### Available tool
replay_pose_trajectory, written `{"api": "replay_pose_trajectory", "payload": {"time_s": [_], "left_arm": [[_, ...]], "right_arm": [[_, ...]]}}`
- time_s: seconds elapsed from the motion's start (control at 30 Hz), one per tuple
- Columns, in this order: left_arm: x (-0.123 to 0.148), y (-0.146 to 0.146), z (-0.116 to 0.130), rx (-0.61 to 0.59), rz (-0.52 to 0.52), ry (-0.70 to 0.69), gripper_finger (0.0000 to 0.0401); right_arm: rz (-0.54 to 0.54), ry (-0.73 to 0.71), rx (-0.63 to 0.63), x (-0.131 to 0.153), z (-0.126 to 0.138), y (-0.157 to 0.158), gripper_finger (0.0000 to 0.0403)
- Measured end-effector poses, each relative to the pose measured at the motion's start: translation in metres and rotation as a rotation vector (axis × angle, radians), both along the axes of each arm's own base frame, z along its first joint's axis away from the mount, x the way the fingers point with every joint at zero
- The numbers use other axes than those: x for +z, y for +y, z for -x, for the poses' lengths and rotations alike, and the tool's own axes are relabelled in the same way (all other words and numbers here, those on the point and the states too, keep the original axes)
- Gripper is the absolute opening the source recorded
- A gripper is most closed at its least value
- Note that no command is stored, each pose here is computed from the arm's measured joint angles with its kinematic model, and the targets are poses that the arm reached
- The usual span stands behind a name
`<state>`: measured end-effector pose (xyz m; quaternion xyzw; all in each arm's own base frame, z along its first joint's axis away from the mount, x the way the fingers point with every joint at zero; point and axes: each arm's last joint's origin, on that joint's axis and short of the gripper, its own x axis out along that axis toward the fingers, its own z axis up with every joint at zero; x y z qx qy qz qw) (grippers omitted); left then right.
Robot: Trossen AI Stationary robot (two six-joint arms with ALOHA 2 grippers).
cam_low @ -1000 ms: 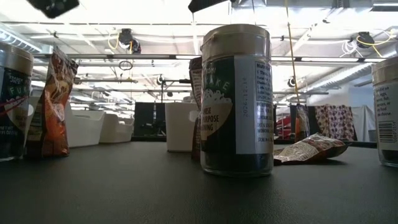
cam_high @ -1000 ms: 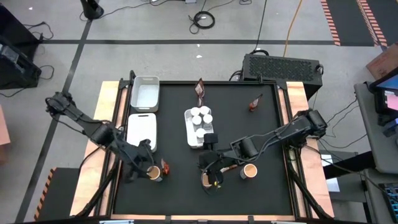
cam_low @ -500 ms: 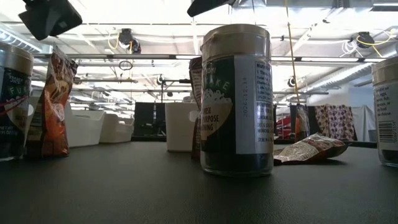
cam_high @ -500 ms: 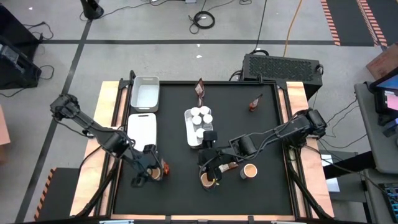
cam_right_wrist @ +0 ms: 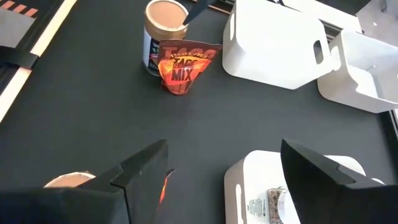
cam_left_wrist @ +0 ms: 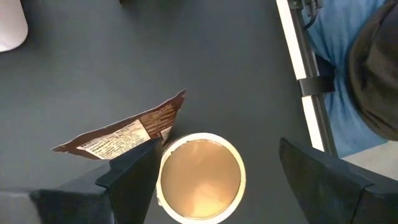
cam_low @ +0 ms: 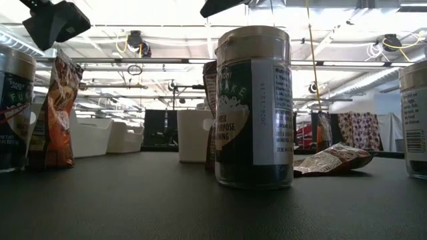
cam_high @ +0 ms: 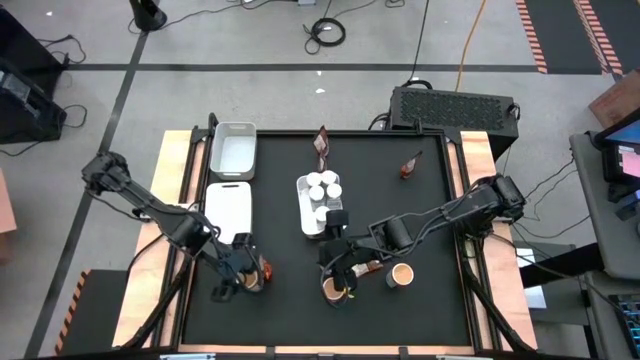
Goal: Sort spices by type
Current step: Put the gold seasoning bottle into the gray bin
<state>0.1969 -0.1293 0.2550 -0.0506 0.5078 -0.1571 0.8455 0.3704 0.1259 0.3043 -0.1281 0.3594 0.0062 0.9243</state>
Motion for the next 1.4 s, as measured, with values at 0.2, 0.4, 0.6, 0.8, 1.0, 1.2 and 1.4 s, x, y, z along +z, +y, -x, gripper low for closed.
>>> {"api": "replay_pose_trajectory", "payload": {"time_s": [0.2, 0.4, 0.6, 0.8, 1.0, 1.2, 1.4], "left_arm": [[-0.004, -0.001, -0.002, 0.001, -0.011, 0.013, 0.0327], [-0.01, -0.003, -0.005, -0.015, -0.054, 0.033, 0.0327], [-0.014, -0.003, -0.005, -0.056, -0.075, 0.044, 0.0327], [-0.014, -0.003, -0.005, -0.061, -0.074, 0.048, 0.0327], [-0.014, -0.004, -0.005, -0.072, -0.06, 0.058, 0.0327], [-0.017, -0.003, -0.003, -0.074, -0.078, 0.095, 0.0327], [-0.026, -0.005, -0.005, -0.088, -0.1, 0.156, 0.0327]], "right_arm": [[0.015, 0.003, 0.017, 0.0, 0.0, 0.0, 0.0265], [0.018, 0.004, 0.019, 0.0, 0.0, 0.0, 0.0265], [0.021, 0.005, 0.022, 0.0, 0.0, 0.0, 0.0265], [0.021, 0.005, 0.022, 0.0, 0.0, 0.0, 0.0265], [0.018, 0.005, 0.02, 0.0, 0.0, 0.0, 0.0265], [0.005, 0.002, 0.008, 0.0, 0.0, 0.0, 0.0265], [0.003, 0.002, 0.007, 0.0, 0.0, 0.0, 0.0265]]}}
